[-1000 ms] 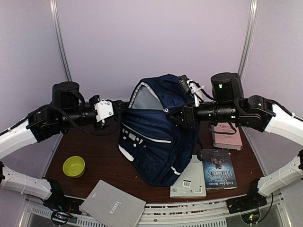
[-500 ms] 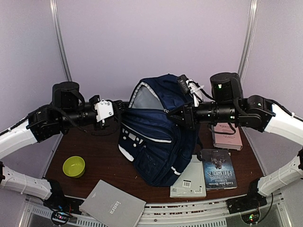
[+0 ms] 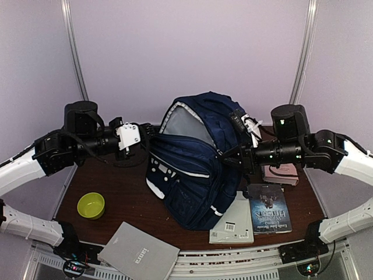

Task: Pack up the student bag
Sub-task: Unzip the second largest pocket of the student bag.

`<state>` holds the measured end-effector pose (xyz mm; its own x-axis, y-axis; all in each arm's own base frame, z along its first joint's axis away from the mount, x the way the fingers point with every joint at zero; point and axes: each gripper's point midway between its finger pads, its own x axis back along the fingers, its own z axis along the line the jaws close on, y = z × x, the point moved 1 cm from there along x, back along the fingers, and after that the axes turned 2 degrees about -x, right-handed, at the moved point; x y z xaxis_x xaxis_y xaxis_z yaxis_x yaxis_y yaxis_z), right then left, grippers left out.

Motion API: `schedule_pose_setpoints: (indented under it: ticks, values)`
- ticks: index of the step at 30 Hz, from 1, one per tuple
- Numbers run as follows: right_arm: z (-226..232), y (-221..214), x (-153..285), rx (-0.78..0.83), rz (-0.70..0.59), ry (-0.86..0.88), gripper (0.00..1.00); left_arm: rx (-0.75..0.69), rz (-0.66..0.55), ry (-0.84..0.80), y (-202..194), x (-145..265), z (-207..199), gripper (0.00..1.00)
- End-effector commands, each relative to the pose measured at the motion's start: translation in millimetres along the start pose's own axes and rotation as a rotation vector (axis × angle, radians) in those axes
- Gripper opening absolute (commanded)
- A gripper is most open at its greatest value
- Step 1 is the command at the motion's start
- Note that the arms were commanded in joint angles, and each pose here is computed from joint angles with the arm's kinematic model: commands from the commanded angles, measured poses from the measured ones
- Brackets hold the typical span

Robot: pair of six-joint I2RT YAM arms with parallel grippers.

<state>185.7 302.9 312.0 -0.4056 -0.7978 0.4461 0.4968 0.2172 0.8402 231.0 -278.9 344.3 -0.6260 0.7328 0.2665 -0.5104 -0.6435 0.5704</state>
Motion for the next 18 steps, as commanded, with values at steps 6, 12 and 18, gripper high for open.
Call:
schedule_pose_setpoints:
  ticks: [6, 12, 18]
  values:
    - [-36.5, -86.3, -15.5, -0.048, 0.181, -0.094, 0.00, 0.081, -0.016, 0.259, 5.9, 26.3, 63.0, 0.00]
    - [-25.2, -110.1, -40.4, -0.104, 0.164, 0.002, 0.00, 0.104, -0.007, 0.286, 3.0, 26.5, 68.5, 0.00]
    - [-15.2, -123.2, -52.8, -0.115, 0.163, 0.042, 0.00, 0.114, -0.023, 0.298, 2.6, 29.5, 71.5, 0.00]
